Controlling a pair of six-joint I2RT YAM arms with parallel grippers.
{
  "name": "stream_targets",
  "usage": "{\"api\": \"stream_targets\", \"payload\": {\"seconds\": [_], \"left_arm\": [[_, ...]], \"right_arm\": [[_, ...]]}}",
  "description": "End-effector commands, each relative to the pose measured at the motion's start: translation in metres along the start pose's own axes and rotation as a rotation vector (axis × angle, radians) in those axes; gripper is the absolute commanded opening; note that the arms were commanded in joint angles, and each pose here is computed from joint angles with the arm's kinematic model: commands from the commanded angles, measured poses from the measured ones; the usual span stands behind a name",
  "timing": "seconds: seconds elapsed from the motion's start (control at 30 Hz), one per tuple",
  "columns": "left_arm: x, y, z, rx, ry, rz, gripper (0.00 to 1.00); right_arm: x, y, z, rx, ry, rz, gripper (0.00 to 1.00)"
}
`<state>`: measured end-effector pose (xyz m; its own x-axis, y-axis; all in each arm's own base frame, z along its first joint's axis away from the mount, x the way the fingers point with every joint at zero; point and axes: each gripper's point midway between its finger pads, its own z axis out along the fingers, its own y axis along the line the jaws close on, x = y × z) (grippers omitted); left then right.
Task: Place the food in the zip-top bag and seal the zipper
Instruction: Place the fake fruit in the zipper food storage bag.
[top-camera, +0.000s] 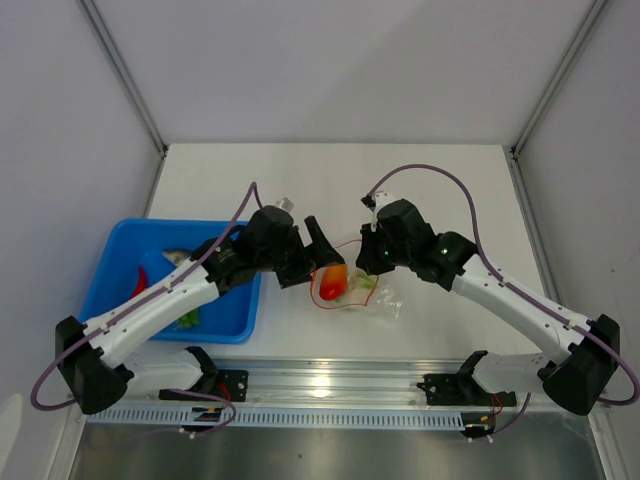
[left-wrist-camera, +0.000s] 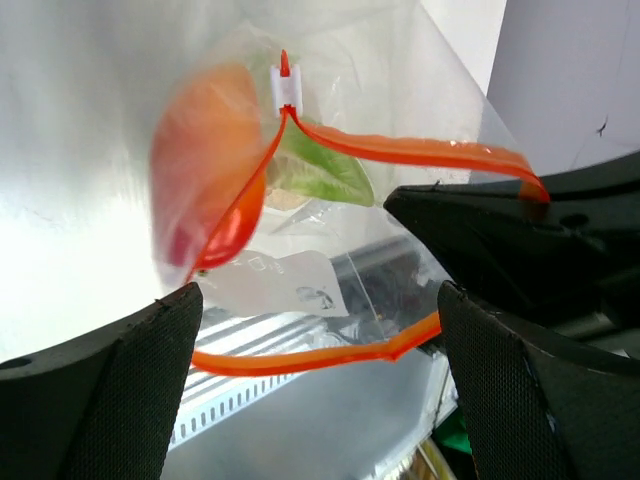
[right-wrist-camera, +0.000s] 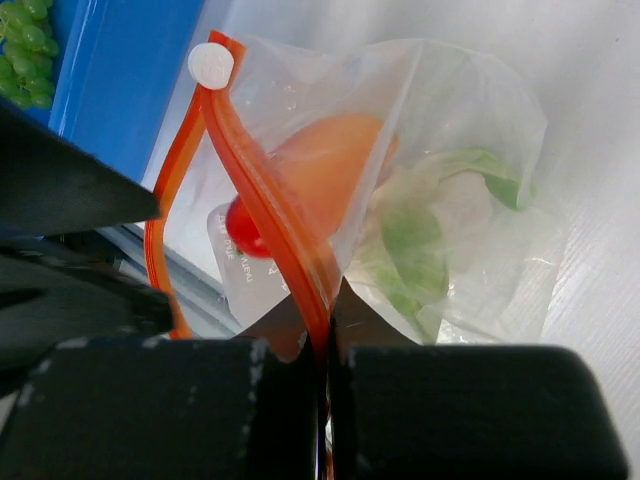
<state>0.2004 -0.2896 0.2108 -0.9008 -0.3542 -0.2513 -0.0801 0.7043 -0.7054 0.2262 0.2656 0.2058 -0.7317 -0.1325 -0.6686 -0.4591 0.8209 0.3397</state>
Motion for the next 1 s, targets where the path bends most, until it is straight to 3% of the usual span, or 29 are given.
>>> {"api": "stream_targets", "payload": {"seconds": [0.0,0.2,0.5,0.57,0.6,0.77,0.83,0.97], "left_arm": [[-0.018,-0.006,-0.036,-0.010,-0.160,0.057,0.99],[0.005,0.025,-0.035,-0.122,-0.133,0.120,0.99],[0.031,0.049,0.002,-0.163,-0.035,0.122,0.76],[0.029,0.048,0.010,-0.183,-0.026,0.147,0.60],[0.028,0.040,0.013,-0.170,-0.019,0.156,0.46],[0.022,0.004,0.020,-0.098,0.013,0.247,0.20],[0.010,-0.026,0.013,-0.044,-0.016,0.278,0.01],[0.000,-0.063,-0.006,0.057,-0.049,0.316,0.01]], "right_arm": [[-0.013,0.005,-0.014,-0.016,-0.059,0.010,0.00],[-0.012,0.007,-0.016,-0.021,-0.057,0.018,0.00],[-0.012,0.008,-0.023,-0.030,-0.063,0.035,0.00],[-0.011,0.008,-0.025,-0.029,-0.060,0.034,0.00],[-0.010,0.007,-0.025,-0.025,-0.057,0.034,0.00],[-0.006,0.001,-0.026,-0.002,-0.051,0.028,0.00],[-0.005,-0.001,-0.027,0.004,-0.049,0.027,0.00],[-0.006,-0.011,-0.032,0.049,-0.067,0.017,0.00]]}}
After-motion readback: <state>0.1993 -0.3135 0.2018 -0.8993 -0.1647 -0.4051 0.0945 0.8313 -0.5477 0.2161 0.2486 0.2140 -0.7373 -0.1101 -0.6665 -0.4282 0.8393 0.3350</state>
